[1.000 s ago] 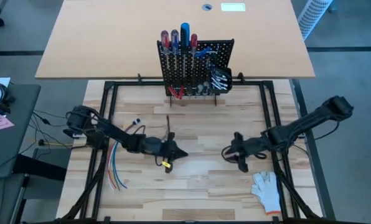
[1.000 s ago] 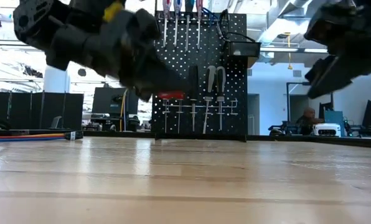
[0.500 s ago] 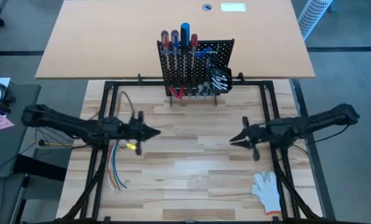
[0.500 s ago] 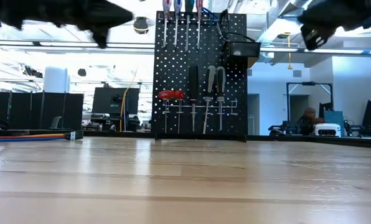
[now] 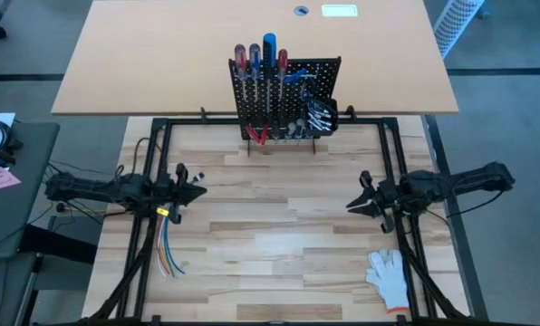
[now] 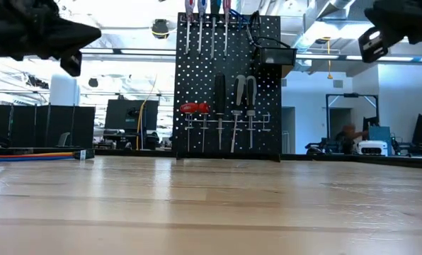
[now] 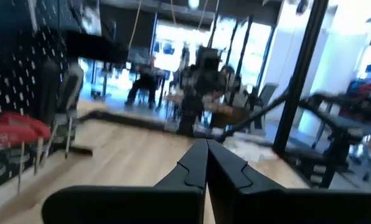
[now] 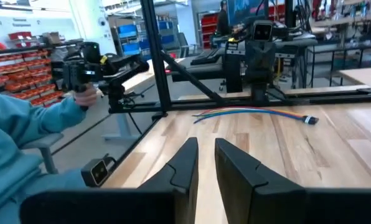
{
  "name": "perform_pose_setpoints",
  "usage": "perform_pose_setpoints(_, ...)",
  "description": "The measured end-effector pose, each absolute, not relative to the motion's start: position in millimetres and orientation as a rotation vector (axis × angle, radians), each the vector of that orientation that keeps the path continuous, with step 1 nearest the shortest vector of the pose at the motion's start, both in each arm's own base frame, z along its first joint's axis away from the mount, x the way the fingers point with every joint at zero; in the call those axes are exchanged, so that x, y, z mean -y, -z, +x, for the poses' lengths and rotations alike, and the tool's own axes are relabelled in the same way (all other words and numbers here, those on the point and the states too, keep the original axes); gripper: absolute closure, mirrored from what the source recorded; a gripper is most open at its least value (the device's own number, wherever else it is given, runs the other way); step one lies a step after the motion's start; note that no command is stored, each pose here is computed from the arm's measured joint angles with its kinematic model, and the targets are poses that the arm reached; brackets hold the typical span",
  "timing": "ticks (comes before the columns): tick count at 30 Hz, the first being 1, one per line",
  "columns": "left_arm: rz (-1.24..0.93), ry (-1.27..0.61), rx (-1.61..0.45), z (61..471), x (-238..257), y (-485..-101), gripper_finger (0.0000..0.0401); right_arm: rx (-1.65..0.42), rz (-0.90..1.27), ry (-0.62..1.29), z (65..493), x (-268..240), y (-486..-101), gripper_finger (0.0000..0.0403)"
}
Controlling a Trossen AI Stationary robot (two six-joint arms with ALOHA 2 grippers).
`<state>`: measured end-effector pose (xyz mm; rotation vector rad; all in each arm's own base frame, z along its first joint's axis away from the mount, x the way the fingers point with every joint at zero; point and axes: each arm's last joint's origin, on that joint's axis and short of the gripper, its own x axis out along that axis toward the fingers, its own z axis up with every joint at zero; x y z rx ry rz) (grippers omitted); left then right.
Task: Hang tools onto peg board
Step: Return to Home Position
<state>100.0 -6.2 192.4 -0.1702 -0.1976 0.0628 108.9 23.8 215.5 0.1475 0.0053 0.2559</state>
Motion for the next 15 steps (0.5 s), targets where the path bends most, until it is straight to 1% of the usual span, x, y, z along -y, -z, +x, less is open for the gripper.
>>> perform_pose_setpoints(3, -0.177, -0.063, 0.213, 93, 5, -192, 0.0401, 0.048, 0.137, -0.252, 103, -22, -211, 0.0342)
perform_pose_setpoints(8, -0.178, -0.082, 0.153, 95, 5, -186, 0.0401, 0.157, 0.141, -0.254, 90, -19, -211, 0.0342)
perform_pose_setpoints(11, -0.184, -0.112, 0.115, 95, 4, -183, 0.0401, 0.168, 0.135, -0.254, 89, -19, -198, 0.0342)
perform_pose_setpoints(14, -0.187, -0.115, 0.096, 96, 4, -181, 0.0401, 0.129, 0.163, -0.254, 94, -20, -180, 0.0342)
perform_pose_setpoints(15, -0.187, -0.116, 0.090, 96, 4, -180, 0.0401, 0.126, 0.165, -0.250, 95, -19, -180, 0.0342)
